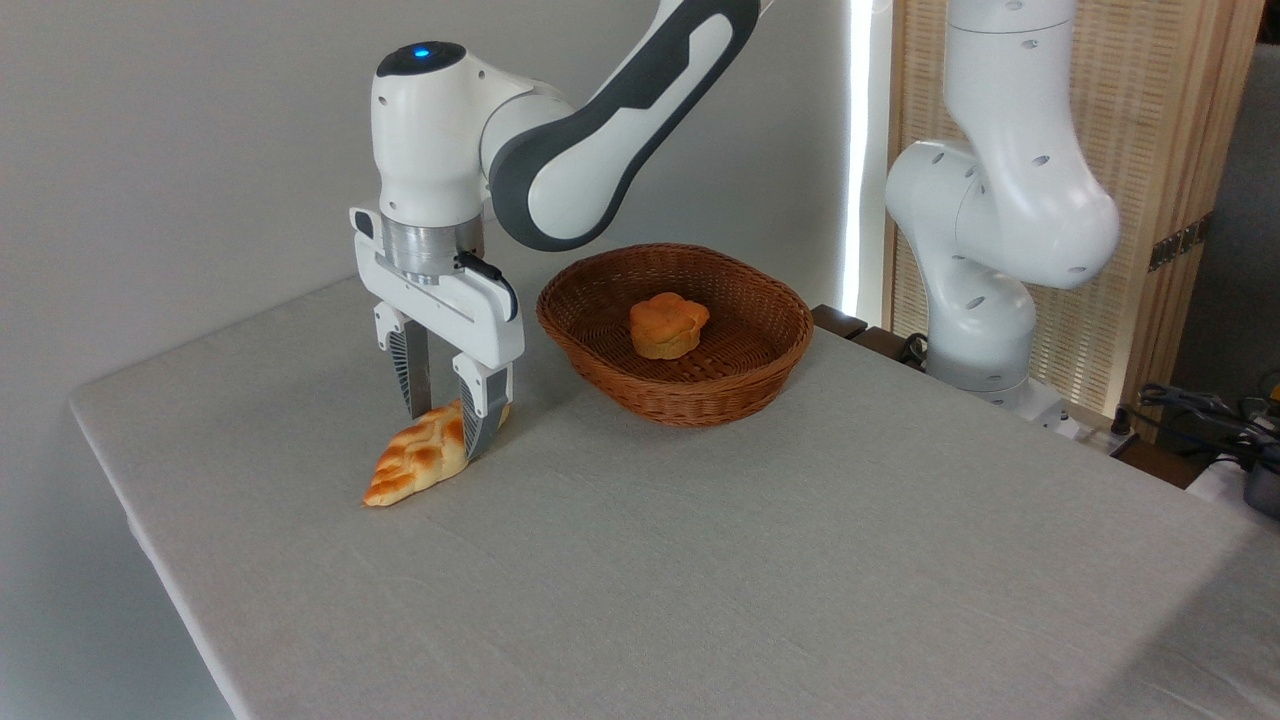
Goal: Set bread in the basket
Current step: 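Close the gripper on the braided roll and lift it, then carry the held roll over the wicker basket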
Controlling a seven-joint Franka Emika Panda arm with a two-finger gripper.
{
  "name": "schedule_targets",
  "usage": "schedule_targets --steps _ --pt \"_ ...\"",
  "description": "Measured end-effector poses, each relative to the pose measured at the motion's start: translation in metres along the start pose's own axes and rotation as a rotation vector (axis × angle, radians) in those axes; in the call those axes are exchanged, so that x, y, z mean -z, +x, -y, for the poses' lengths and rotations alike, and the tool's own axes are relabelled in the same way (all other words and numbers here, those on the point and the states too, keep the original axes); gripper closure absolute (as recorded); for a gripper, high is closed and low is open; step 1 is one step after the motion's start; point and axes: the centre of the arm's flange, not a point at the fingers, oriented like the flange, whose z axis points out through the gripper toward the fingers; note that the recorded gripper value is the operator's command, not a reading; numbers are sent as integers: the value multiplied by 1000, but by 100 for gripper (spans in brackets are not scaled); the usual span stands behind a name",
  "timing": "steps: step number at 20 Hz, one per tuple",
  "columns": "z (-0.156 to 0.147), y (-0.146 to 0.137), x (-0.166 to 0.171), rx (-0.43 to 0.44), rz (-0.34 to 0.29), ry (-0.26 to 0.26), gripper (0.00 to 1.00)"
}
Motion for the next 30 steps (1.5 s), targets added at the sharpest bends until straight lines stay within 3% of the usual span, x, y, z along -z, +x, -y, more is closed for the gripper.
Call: schedule_targets --steps 2,25,30 --pt "0 0 0 0 1 0 63" --pt "2 1 3 1 -6 4 62" --pt "10 13 54 11 -23 17 61"
